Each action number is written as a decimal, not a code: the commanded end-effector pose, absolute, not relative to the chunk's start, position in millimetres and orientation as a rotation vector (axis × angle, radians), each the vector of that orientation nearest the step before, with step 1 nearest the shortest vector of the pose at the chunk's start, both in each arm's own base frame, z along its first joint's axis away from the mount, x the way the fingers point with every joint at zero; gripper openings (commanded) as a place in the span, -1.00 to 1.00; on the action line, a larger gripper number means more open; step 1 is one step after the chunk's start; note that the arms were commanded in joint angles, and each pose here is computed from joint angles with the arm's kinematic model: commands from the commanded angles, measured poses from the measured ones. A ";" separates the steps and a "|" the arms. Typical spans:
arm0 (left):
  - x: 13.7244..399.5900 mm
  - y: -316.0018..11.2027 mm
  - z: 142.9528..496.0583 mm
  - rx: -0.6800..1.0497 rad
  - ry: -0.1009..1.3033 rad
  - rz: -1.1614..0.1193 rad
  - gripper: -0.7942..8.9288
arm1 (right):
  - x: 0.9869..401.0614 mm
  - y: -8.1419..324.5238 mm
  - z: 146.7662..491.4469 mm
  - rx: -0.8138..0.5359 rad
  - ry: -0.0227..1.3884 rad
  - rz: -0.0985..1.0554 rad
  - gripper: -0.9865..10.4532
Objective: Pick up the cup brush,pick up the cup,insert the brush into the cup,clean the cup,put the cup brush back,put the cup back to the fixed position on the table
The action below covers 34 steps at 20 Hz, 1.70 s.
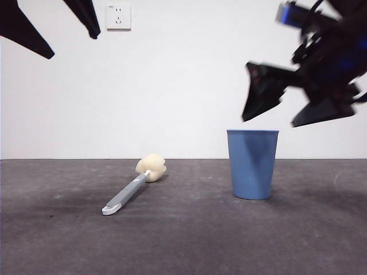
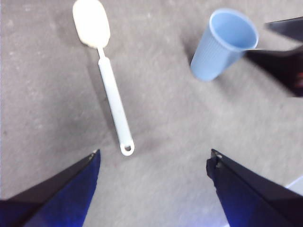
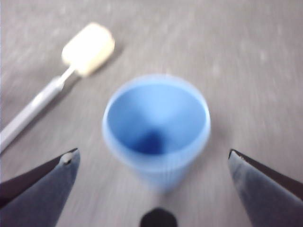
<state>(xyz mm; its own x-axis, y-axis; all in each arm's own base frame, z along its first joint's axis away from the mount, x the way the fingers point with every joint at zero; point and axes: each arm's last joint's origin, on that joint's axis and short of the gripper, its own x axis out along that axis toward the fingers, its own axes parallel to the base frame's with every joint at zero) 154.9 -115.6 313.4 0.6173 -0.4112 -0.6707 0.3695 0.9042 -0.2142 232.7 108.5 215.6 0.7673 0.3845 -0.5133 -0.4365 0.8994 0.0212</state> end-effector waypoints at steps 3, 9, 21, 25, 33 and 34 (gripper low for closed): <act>150.0 -113.4 305.6 0.052 0.847 -0.495 -0.05 | 177.9 95.3 242.7 -0.064 0.651 0.534 0.16; 145.1 -115.2 303.4 0.088 0.897 -0.668 -0.06 | 122.2 85.3 290.2 0.019 0.703 0.606 0.16; 140.6 -113.9 300.1 0.101 0.958 -0.721 -0.85 | 94.1 82.7 306.2 -0.027 0.876 0.655 -0.83; 140.8 -113.8 300.2 0.103 0.955 -0.716 -0.84 | 94.2 82.6 306.2 -0.022 0.878 0.648 -0.83; 144.0 -116.2 303.5 0.090 0.902 -0.726 -0.84 | 94.2 82.6 306.2 -0.022 0.878 0.648 -0.83; 143.9 -116.1 303.4 0.091 0.903 -0.725 -0.84 | 94.2 82.6 306.2 -0.022 0.878 0.648 -0.83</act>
